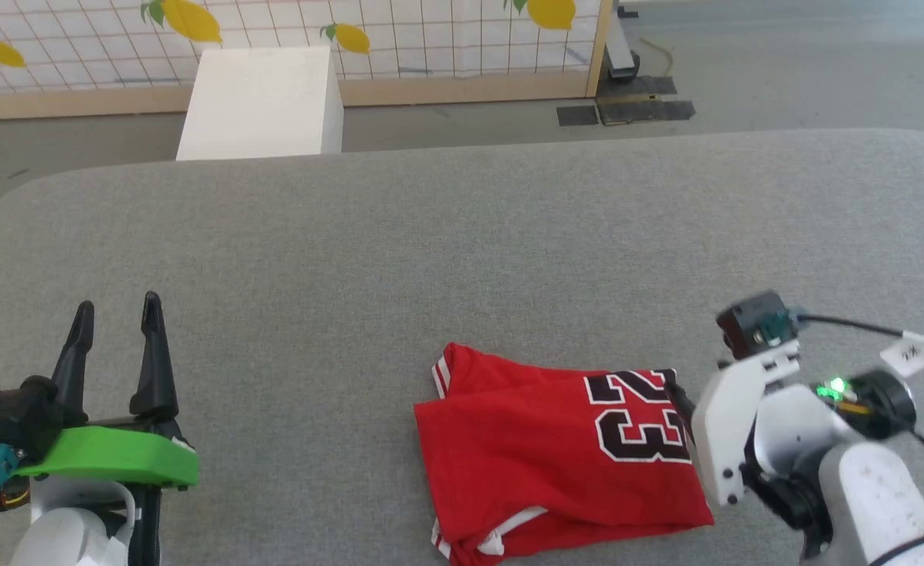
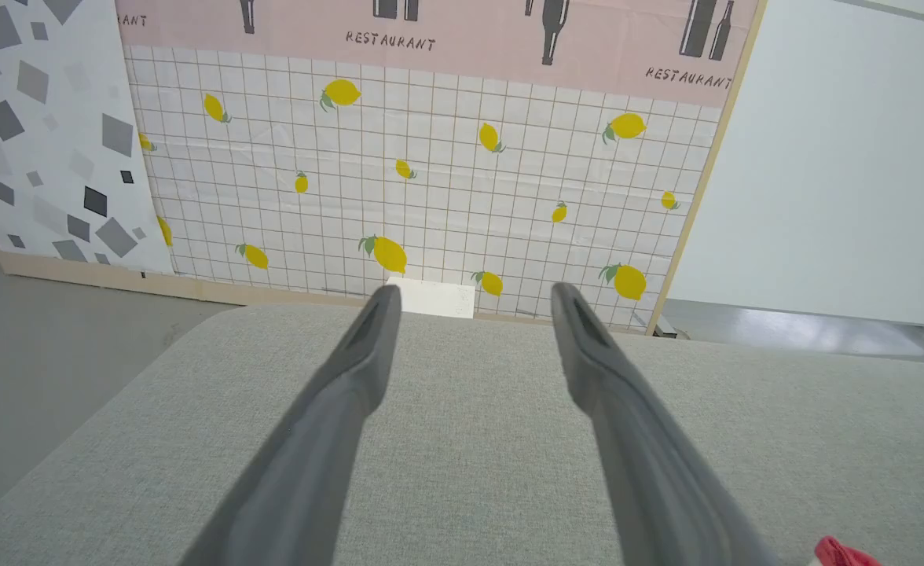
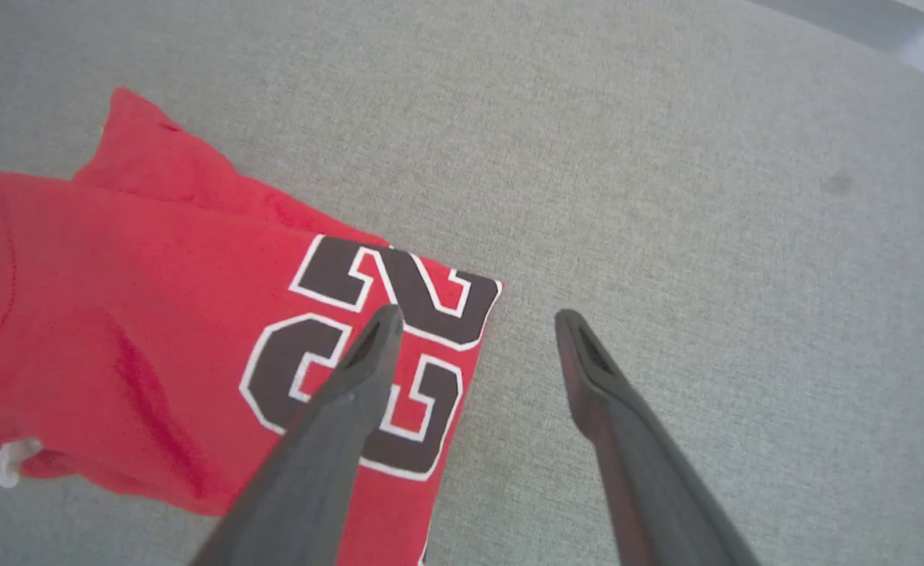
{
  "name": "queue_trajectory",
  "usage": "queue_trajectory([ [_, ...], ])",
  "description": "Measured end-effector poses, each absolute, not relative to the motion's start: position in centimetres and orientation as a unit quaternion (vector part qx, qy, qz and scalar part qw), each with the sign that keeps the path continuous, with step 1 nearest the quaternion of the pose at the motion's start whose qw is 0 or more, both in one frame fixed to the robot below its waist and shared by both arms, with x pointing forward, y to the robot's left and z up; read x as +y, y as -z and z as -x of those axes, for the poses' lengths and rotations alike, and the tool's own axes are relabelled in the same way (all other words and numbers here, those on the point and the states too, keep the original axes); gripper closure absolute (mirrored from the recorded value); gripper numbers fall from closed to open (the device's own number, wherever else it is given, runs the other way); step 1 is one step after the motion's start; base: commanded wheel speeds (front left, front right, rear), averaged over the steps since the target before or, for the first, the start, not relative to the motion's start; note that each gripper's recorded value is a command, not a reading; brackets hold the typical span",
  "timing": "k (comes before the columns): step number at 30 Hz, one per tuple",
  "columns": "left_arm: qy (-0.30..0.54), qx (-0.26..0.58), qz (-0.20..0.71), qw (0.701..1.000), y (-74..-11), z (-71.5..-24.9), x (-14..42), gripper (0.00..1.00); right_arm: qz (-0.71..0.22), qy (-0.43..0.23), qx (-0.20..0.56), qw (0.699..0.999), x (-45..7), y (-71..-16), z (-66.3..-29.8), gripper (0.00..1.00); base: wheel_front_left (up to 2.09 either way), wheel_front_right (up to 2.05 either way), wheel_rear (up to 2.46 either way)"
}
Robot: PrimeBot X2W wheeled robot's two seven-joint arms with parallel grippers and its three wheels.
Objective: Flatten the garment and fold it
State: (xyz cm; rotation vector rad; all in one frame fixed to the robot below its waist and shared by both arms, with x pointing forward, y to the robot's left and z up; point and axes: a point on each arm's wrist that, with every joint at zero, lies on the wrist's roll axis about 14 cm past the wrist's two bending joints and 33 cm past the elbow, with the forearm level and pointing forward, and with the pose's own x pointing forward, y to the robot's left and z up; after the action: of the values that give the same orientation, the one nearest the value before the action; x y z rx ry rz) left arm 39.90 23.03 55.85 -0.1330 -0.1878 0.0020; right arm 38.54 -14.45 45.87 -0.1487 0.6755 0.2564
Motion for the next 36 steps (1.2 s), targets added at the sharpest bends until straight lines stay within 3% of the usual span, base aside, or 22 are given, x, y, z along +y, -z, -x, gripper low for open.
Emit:
queue_trajectory([
  [12,-0.022,-0.070,0.062,0.995,-54.1,-39.5,24.5,0.00,0.063,-0.123,0.457,0.878,-13.7,-38.1,-35.1,0.00,0.00,0.00,0.00],
  [19,-0.028,-0.062,0.061,0.996,-53.6,-39.2,24.9,0.00,0.054,-0.132,0.477,0.867,-13.0,-36.6,-35.0,0.00,0.00,0.00,0.00],
  [20,-0.028,-0.062,0.062,0.996,-53.6,-39.2,24.9,0.00,0.052,-0.132,0.477,0.867,-13.0,-36.6,-35.0,0.90,0.00,0.00,0.00],
  [21,-0.028,-0.062,0.062,0.996,-53.6,-39.1,24.9,0.00,0.051,-0.133,0.477,0.867,-13.1,-36.6,-35.1,1.00,0.00,0.00,0.00],
  [30,-0.016,-0.064,0.063,0.996,-53.8,-39.5,24.3,0.00,0.080,-0.168,0.459,0.869,-13.0,-37.7,-36.1,1.00,0.00,0.00,0.00],
  [36,0.009,-0.069,0.071,0.995,-54.0,-41.0,22.5,0.00,0.151,-0.172,0.455,0.861,-16.6,-40.4,-36.9,1.00,0.00,0.00,0.00],
])
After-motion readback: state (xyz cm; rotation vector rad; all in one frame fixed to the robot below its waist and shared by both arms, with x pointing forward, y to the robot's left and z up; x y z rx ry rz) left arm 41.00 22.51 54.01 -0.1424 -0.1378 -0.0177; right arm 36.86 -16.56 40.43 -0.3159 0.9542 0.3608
